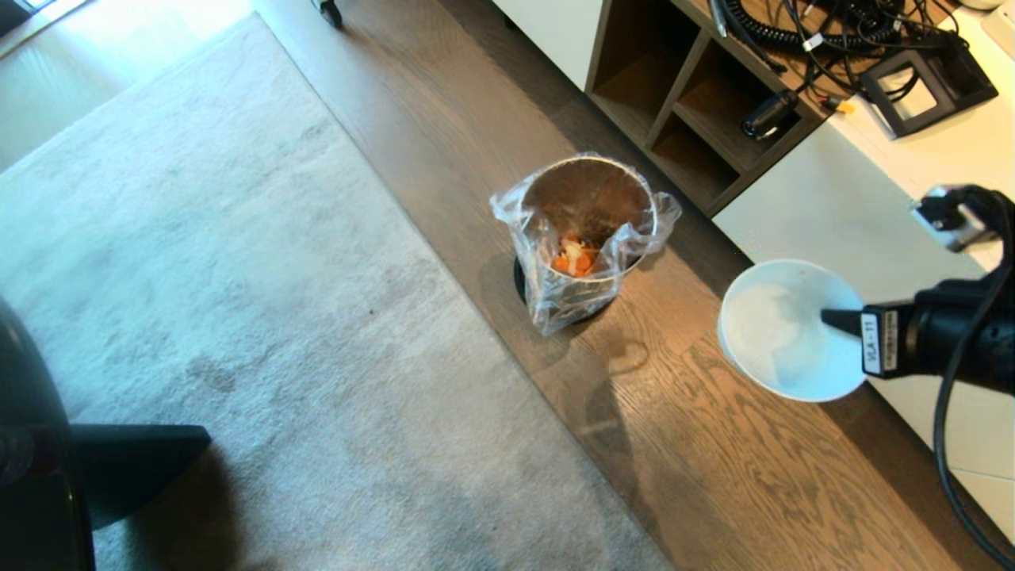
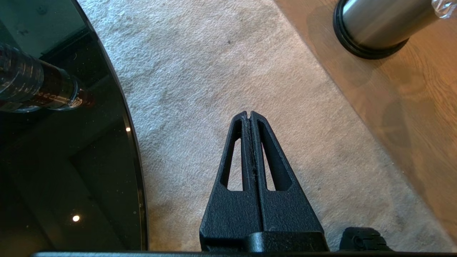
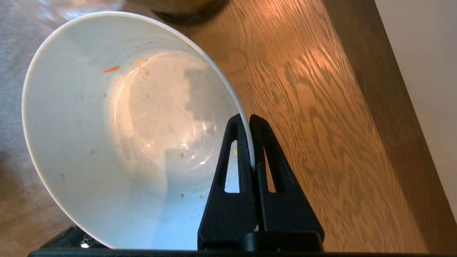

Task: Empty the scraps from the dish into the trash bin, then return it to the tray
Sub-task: Put the bowl back to the table

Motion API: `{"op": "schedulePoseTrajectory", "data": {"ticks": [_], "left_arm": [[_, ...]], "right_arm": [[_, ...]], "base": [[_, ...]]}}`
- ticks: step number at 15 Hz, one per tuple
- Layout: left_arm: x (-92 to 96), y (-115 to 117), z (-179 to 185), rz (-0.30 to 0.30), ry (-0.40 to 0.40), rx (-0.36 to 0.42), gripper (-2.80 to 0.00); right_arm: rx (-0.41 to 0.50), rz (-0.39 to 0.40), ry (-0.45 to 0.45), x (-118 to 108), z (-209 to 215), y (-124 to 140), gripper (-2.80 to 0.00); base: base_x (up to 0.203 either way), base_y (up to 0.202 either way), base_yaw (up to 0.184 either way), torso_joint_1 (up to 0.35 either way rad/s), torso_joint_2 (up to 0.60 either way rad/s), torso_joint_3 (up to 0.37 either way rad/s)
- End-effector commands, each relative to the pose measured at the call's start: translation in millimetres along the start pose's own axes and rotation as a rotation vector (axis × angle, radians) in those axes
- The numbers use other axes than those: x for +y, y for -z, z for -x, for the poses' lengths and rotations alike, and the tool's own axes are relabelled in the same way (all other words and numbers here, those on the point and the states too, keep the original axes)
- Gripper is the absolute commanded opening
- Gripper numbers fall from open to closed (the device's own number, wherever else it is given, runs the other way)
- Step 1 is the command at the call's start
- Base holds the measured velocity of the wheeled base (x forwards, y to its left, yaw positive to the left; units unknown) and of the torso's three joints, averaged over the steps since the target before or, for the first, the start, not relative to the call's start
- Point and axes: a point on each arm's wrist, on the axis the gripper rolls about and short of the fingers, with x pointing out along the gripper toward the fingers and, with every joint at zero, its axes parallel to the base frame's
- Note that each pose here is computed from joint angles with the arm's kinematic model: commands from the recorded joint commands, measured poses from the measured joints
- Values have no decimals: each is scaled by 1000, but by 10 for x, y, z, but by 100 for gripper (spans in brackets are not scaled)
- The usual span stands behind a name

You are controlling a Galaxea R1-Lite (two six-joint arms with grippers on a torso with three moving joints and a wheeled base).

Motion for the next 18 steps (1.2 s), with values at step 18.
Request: {"op": "schedulePoseTrajectory", "data": {"ticks": [18], "left_arm": [[0,0,0,1,0,-1,-280]], "right_arm": [[-192,-32,403,-356,1097,1935,-280]], "base": [[0,0,0,0,0,0]]}}
